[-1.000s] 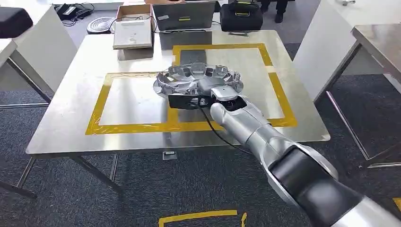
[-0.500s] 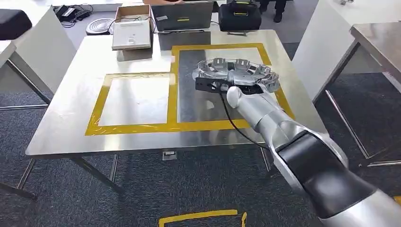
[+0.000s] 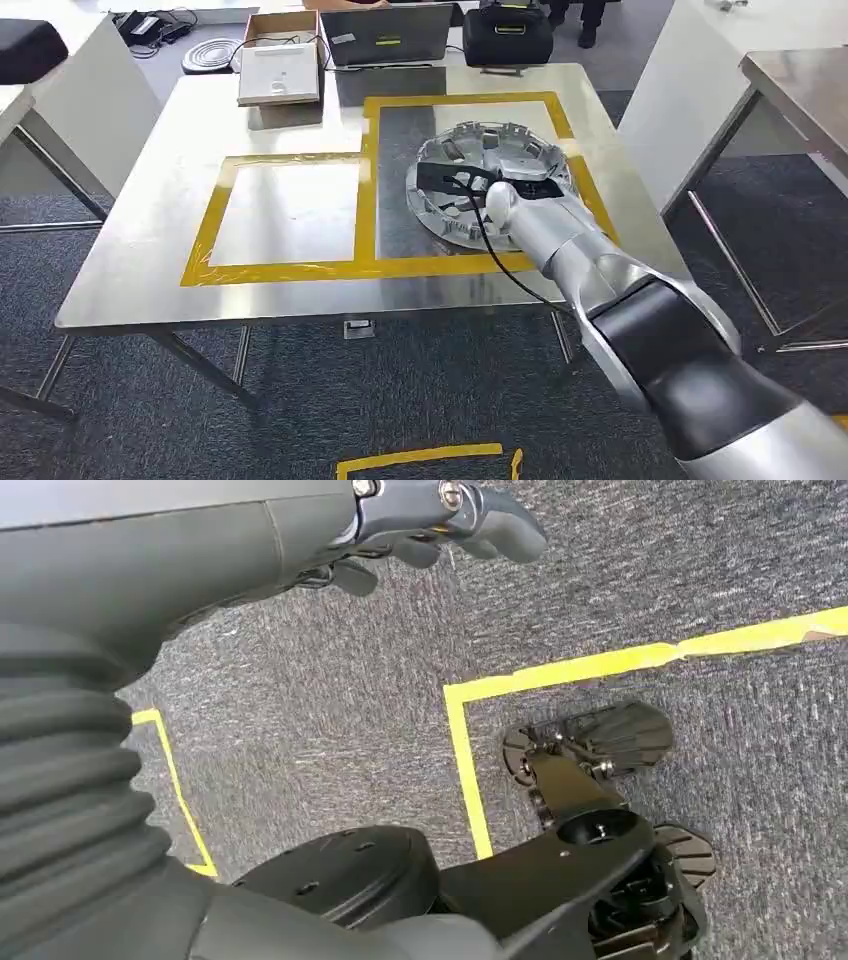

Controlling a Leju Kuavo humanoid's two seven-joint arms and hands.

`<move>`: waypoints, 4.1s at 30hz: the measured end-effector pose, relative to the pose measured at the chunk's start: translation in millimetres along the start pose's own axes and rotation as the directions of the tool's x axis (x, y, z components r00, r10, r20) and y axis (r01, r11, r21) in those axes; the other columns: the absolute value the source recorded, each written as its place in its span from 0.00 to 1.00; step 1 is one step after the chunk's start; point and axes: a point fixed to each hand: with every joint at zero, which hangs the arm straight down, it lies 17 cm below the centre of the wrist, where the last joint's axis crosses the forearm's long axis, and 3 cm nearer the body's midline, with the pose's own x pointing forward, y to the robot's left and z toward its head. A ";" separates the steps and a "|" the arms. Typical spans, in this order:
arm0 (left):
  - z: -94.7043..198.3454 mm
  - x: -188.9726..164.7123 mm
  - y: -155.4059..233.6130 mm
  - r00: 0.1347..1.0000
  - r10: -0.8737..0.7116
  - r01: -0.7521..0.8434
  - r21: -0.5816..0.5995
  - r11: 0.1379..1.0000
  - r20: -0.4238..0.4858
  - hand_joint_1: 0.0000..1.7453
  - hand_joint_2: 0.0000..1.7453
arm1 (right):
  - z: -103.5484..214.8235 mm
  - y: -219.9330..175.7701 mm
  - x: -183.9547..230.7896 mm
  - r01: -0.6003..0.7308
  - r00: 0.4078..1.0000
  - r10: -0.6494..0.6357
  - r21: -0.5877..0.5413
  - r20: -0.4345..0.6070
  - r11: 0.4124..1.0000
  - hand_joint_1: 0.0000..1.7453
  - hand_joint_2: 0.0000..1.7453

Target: Take the parts from the cabinet and place them on the table.

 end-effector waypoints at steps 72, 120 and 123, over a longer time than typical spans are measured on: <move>1.6 -27.9 10.0 0.999 0.005 -0.003 0.042 0.999 -0.044 0.00 0.00 | 153.2 -232.1 85.4 0.620 0.709 -0.026 -0.605 0.705 0.500 0.00 0.00; 2.1 -36.4 6.2 0.997 0.060 -0.057 0.056 0.997 -0.058 0.00 0.00 | 141.8 -218.8 115.3 0.588 0.723 -0.030 -0.592 0.690 0.551 0.00 0.00; 2.0 -35.8 8.5 0.997 0.051 -0.047 0.059 0.997 -0.058 0.00 0.00 | 134.3 -214.4 105.9 0.585 0.735 -0.049 -0.595 0.677 0.552 0.00 0.00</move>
